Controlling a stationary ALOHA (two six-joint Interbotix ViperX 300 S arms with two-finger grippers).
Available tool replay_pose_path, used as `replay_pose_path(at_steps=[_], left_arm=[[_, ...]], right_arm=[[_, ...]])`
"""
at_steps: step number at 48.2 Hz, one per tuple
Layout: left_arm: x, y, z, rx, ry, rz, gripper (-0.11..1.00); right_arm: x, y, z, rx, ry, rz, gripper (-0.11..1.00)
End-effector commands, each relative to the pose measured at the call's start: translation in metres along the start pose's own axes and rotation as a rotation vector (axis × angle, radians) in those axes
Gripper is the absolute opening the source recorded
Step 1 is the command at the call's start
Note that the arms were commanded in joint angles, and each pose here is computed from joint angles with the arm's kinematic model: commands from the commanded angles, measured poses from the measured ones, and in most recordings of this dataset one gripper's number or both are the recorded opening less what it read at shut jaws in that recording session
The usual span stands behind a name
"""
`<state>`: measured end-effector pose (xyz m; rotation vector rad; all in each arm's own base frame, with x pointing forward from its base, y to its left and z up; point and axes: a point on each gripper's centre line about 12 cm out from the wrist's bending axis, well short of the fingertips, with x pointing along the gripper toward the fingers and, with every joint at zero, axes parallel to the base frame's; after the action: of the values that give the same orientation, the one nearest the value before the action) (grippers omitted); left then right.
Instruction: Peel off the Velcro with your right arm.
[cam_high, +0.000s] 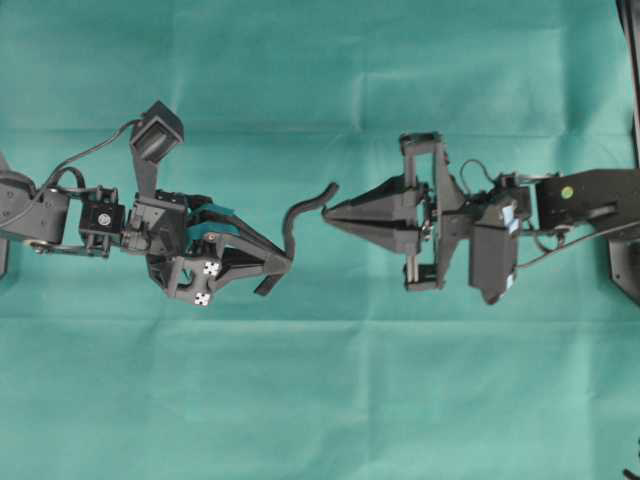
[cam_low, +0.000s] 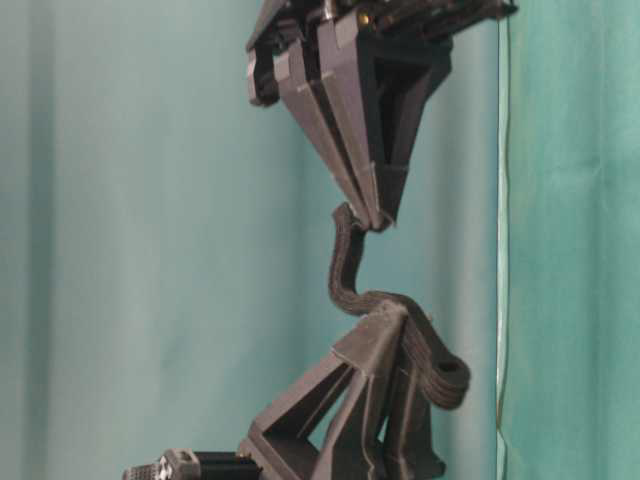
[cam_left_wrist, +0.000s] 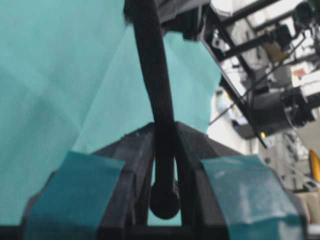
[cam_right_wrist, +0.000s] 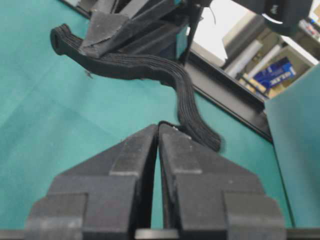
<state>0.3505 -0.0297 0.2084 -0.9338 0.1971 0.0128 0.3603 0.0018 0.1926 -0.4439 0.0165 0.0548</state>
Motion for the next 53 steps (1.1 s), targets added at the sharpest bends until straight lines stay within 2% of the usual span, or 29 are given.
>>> replay_pose_path(at_steps=[1,13,25,34,53], left_arm=[[0.003,-0.007,0.013,0.003,-0.040,-0.025,0.10],[0.002,-0.003,0.017,0.007,-0.053,-0.012,0.10],[0.001,0.002,0.021,0.009,-0.063,0.001,0.10],[0.001,0.007,0.024,0.006,-0.072,0.013,0.10],[0.000,0.010,0.028,0.007,-0.084,0.022,0.10]], right_arm=[[0.009,-0.001,0.014,-0.002,-0.044,-0.003,-0.09],[0.018,0.005,0.017,-0.004,-0.050,0.017,-0.09],[0.031,0.018,0.014,-0.010,0.016,0.073,-0.09],[0.035,0.031,0.015,-0.044,0.034,0.139,-0.09],[0.036,0.050,0.027,-0.092,-0.009,0.210,-0.09]])
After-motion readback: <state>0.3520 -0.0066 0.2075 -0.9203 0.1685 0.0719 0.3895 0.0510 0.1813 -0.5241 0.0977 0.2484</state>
